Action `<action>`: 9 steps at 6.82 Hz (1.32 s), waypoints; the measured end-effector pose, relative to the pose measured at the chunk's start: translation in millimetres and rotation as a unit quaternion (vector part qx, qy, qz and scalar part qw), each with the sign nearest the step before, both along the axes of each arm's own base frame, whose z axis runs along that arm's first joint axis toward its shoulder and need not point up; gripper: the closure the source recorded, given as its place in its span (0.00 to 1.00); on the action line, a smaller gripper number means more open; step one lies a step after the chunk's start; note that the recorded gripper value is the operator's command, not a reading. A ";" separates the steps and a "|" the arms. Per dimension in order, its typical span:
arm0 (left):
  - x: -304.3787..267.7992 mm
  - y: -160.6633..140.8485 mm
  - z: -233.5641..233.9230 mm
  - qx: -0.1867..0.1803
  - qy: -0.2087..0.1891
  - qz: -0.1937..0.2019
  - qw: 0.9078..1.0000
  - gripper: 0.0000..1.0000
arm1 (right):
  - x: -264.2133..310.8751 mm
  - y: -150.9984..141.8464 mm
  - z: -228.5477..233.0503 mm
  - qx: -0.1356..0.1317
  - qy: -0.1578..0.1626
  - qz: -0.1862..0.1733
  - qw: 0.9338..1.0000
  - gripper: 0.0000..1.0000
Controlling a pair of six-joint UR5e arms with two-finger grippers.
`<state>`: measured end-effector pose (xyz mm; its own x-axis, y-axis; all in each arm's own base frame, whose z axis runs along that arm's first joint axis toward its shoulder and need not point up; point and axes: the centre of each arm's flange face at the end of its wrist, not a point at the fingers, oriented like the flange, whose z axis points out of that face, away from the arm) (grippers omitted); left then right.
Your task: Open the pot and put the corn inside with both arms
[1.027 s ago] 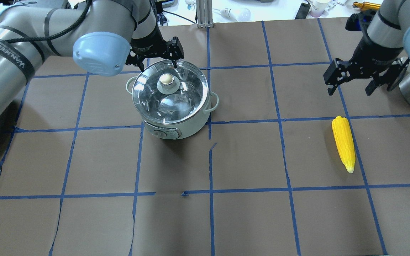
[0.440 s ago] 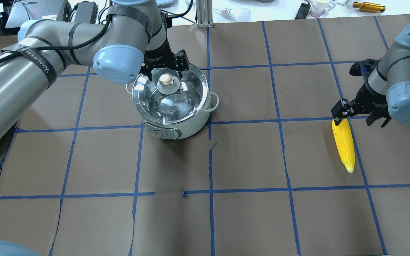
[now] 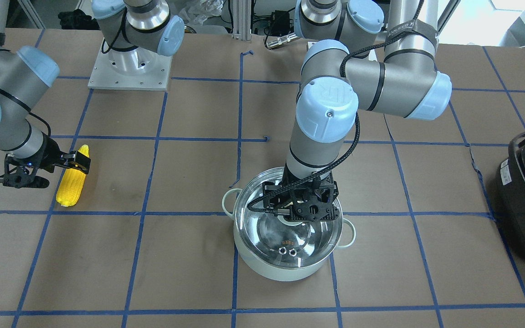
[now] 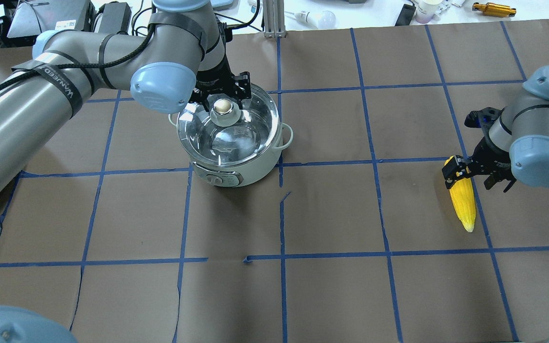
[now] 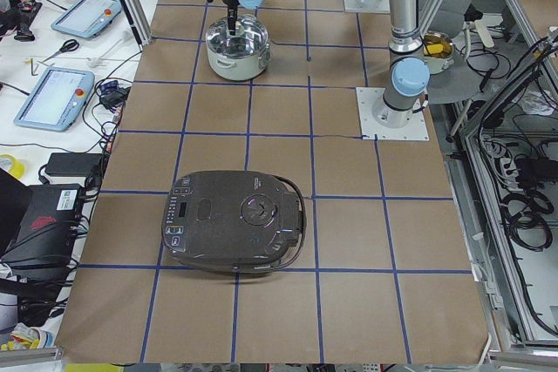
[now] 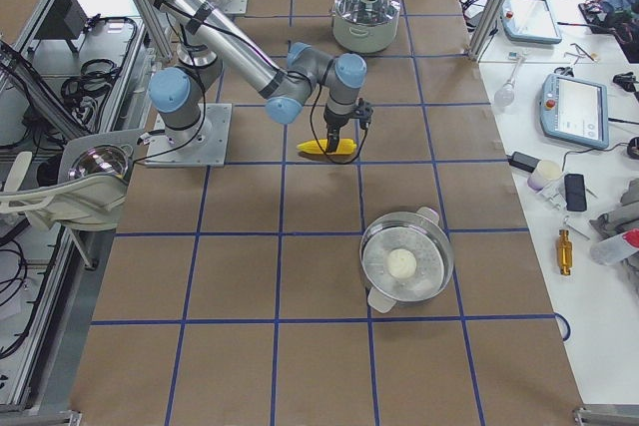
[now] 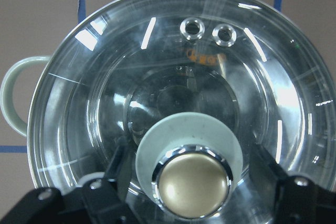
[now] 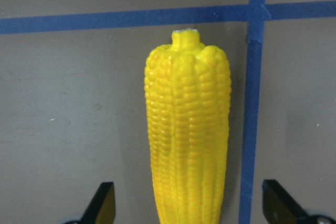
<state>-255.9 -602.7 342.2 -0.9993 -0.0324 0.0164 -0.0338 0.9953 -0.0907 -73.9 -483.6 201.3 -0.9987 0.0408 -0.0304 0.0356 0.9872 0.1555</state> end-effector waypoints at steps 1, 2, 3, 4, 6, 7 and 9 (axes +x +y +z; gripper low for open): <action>-0.2 0.8 -0.4 0.001 0.001 0.000 1.000 0.81 | -1.5 -3.0 -14.2 0.001 0.000 0.001 1.000 0.18; -0.3 1.0 0.7 0.002 0.002 0.000 1.000 0.85 | -3.4 -6.6 -21.3 -0.004 0.004 0.001 1.000 0.93; -0.8 -0.1 11.3 -0.004 0.010 0.000 1.000 0.87 | -4.7 -10.0 -22.0 -0.015 0.008 -0.001 1.000 1.00; -0.1 -1.8 38.1 -0.010 0.025 0.001 1.000 0.88 | -5.4 -12.4 -20.4 -0.023 0.011 -0.006 1.000 1.00; 35.3 -3.1 96.2 0.006 0.023 0.011 1.000 0.89 | -1.9 -15.7 -14.2 -0.032 0.017 -0.027 0.999 1.00; 73.6 -7.3 109.1 0.008 0.009 0.030 0.999 0.89 | 6.0 -19.7 -8.5 -0.038 0.024 -0.040 0.998 1.00; 169.2 -15.9 87.9 0.025 -0.008 0.075 0.997 0.90 | 55.0 -50.8 26.7 -0.069 0.043 -0.051 0.995 1.00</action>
<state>-86.8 -618.6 430.1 -0.9831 -0.1829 -0.0042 -0.1826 0.9822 -0.0433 -18.9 -534.4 228.0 -0.9886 0.1444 0.0424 0.1449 0.9894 0.0098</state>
